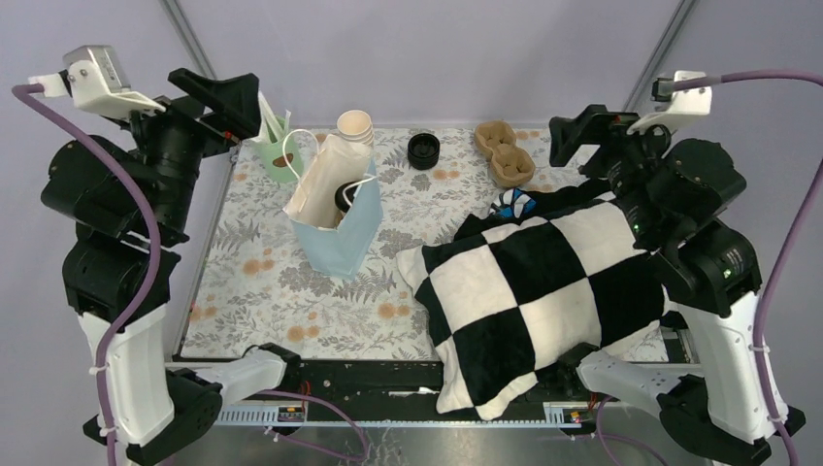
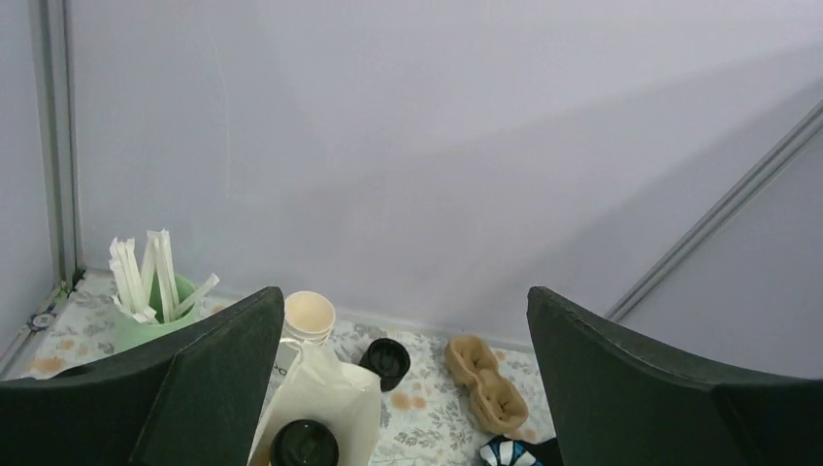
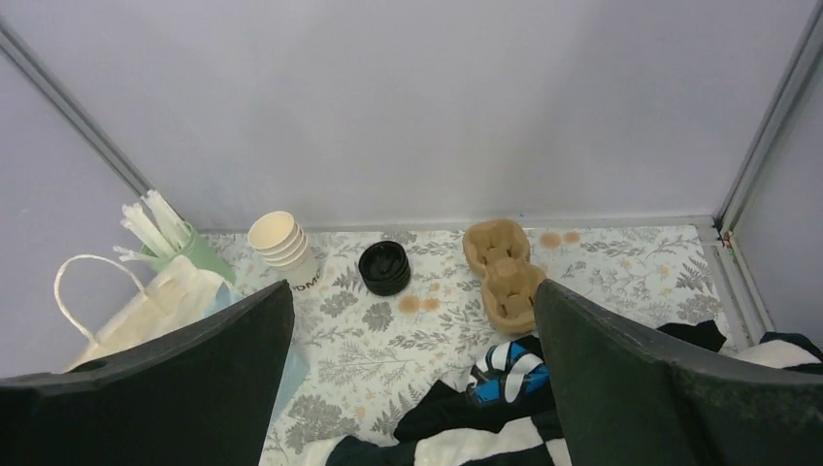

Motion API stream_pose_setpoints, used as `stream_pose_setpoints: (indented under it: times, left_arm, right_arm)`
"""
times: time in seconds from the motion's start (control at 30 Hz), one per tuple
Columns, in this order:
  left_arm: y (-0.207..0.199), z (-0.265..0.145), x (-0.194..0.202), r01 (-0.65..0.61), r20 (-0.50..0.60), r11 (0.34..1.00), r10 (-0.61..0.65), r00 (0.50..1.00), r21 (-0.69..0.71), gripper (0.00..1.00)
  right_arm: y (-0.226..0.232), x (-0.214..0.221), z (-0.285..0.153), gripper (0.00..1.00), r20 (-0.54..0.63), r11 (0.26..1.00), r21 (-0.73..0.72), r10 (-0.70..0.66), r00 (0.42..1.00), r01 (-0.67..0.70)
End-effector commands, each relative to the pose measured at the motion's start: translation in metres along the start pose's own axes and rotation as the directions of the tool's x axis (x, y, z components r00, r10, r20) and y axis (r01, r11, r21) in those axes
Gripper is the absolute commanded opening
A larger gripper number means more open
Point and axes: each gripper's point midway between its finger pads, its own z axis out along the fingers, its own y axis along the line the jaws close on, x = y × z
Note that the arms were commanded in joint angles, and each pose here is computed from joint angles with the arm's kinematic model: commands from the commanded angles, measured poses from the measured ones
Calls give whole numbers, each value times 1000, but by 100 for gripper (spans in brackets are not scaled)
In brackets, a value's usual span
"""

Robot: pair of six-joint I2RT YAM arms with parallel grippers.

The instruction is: Pack the takeout coffee

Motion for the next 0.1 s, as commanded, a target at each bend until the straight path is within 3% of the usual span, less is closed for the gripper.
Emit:
stream_pose_setpoints:
  times: [0.0,0.07]
  left_arm:
    - [0,8,-9,-17,53,1000,17,998,-9,99]
    - [1,9,-5,-12,41,1000,12,999,-10,99]
  right_arm:
    - [-10,-13,0,100,48,995,76,54,997,-58]
    - [-12,-13,0,100,47,994,89,66,997,-70]
